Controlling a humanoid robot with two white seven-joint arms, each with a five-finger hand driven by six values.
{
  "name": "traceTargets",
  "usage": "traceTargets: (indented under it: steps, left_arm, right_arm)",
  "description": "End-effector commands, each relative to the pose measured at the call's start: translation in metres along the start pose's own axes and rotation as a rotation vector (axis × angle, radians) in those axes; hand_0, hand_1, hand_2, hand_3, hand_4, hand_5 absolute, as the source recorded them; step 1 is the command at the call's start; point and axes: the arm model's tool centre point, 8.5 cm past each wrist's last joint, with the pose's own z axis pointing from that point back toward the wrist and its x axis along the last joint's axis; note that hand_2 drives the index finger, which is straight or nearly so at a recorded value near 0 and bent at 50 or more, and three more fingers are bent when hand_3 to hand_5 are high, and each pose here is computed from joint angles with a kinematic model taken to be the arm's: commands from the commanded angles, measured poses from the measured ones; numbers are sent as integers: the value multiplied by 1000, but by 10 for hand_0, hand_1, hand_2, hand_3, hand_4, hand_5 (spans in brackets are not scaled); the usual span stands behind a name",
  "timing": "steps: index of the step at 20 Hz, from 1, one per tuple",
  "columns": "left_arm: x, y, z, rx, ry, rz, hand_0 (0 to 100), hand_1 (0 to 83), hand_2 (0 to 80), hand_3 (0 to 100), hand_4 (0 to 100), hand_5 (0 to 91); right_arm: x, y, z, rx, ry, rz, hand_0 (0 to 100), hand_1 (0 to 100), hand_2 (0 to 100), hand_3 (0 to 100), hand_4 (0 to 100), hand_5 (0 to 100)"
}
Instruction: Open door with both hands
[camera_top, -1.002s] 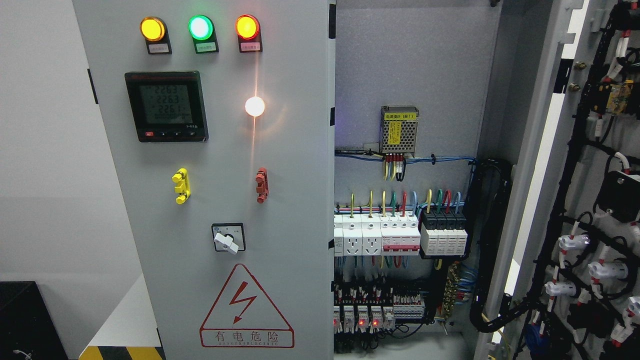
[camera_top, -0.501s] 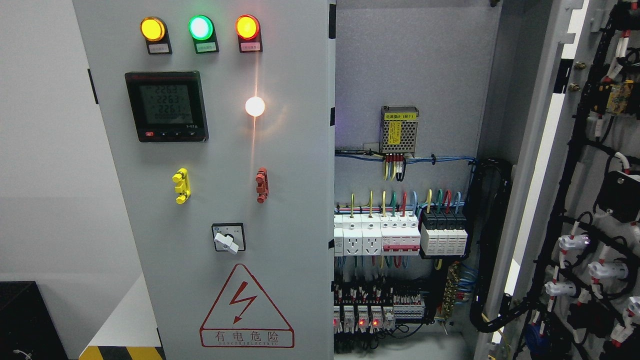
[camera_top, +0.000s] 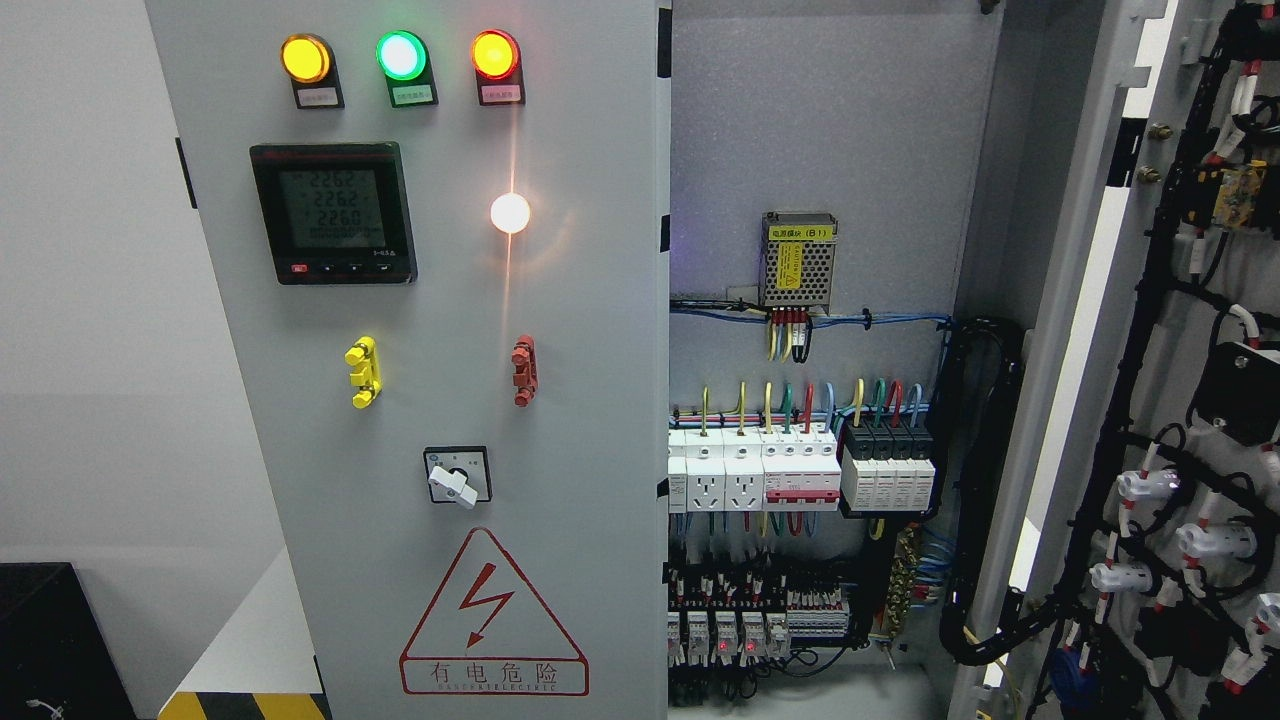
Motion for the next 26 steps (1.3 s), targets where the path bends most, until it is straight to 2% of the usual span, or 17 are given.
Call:
traceTargets:
  steps: [1, 4, 8, 11, 16, 21, 26]
  left_arm:
    - [-9, -23, -1, -13, 14, 32, 0, 0, 0, 0, 0, 0]
    - [-9, -20, -1, 25, 15, 33, 0, 0, 0, 0, 0, 0]
    - [-9, -21, -1, 13, 14, 41, 0, 0, 0, 0, 0, 0]
    - [-9, -21, -1, 13, 14, 43, 0, 0, 0, 0, 0, 0]
    - [-7, -22, -1, 11, 11, 41, 0, 0, 0, 0, 0, 0]
    - [1, -28, -2, 1, -5, 41, 0, 0, 0, 0, 0, 0]
    - [6, -28, -3, 0, -19, 40, 0, 0, 0, 0, 0, 0]
  right_arm:
    - [121, 2, 9, 5, -416, -48, 193, 0, 0, 0, 0, 0]
    - [157, 8, 36, 23, -573, -52, 193, 0, 0, 0, 0, 0]
    - [202, 17, 85, 54, -783, -61, 193, 0, 0, 0, 0, 0]
    - [231, 10, 113, 53, -946, -58, 193, 0, 0, 0, 0, 0]
    - [261, 9, 134, 53, -1072, -68, 193, 0, 0, 0, 0, 0]
    - [302, 8, 191, 62, -1338, -91, 193, 0, 0, 0, 0, 0]
    - [318, 5, 236, 64, -1541, -106, 193, 0, 0, 0, 0, 0]
